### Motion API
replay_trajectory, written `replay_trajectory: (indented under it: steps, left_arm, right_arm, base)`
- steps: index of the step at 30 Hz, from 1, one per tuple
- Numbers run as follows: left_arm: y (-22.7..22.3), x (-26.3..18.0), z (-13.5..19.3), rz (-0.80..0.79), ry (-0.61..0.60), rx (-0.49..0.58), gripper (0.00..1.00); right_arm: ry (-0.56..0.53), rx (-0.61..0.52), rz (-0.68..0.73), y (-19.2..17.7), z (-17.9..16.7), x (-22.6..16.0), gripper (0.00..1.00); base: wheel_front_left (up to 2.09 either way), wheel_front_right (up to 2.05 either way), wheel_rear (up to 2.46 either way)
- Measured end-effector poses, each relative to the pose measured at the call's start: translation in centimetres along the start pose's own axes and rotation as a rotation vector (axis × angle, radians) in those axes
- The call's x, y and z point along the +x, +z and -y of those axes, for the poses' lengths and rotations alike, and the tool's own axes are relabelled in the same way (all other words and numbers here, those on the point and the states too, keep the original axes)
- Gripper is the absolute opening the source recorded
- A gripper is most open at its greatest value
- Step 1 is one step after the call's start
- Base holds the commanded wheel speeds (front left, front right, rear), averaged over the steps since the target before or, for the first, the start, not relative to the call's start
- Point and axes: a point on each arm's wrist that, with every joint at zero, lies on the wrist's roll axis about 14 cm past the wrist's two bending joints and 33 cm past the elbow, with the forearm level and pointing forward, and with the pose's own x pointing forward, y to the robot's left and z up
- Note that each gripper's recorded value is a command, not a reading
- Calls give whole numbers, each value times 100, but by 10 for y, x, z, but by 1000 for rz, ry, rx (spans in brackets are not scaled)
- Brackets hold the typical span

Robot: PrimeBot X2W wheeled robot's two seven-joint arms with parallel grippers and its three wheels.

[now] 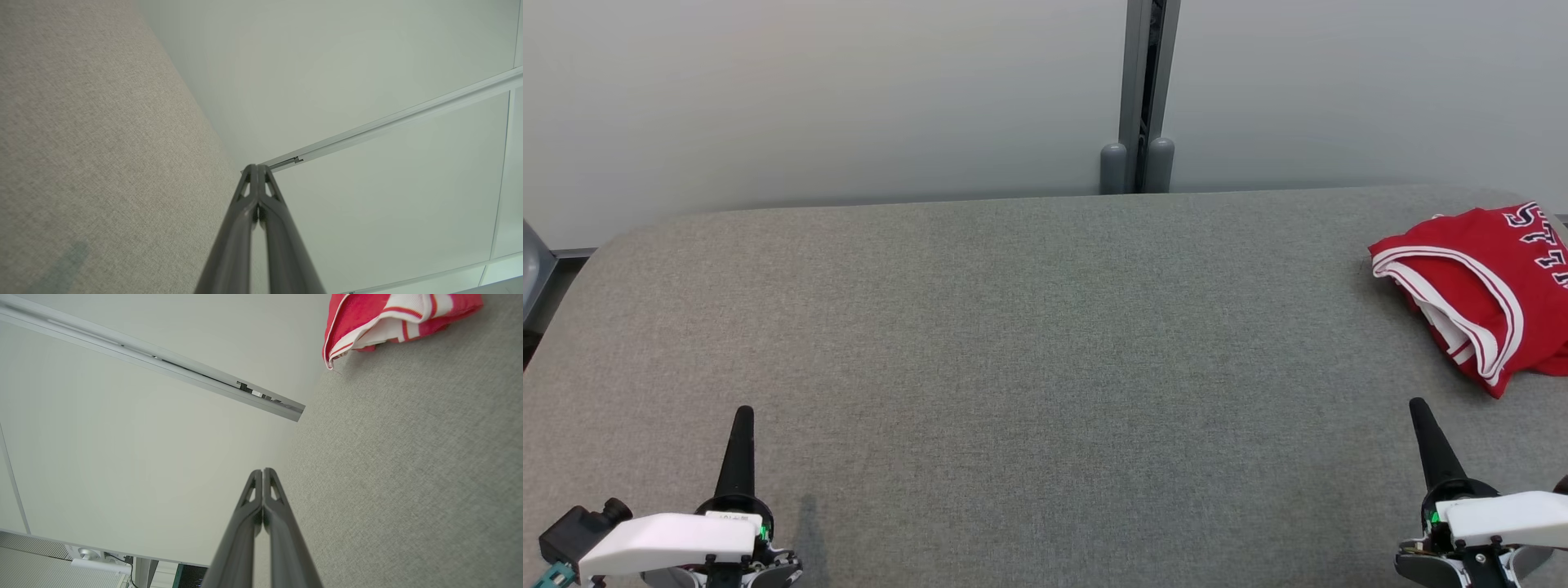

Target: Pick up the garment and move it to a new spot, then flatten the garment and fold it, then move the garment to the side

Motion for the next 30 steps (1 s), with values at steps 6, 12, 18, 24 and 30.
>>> replay_trajectory:
  steps: [6, 12, 18, 24, 30]
  left_arm:
    - [0, 2, 3, -6, -10, -53, 0]
    - [0, 4, 8, -12, -26, -99, 0]
    - [0, 6, 11, -19, -39, -154, 0]
    - [0, 7, 15, -26, -52, -201, 0]
    - [1, 10, 20, -29, -70, -245, 0]
  right_arm:
    - [11, 51, 2, 2, -4, 2, 0]
    - [13, 98, 2, 4, -4, 2, 0]
    - [23, 149, 5, 6, -7, 3, 0]
    - [31, 191, 2, 7, -9, 4, 0]
    - [42, 233, 3, 8, -12, 5, 0]
  base:
    - [0, 0, 0]
    - [0, 0, 0]
    - [0, 0, 0]
    - [0, 0, 0]
    - [0, 0, 0]
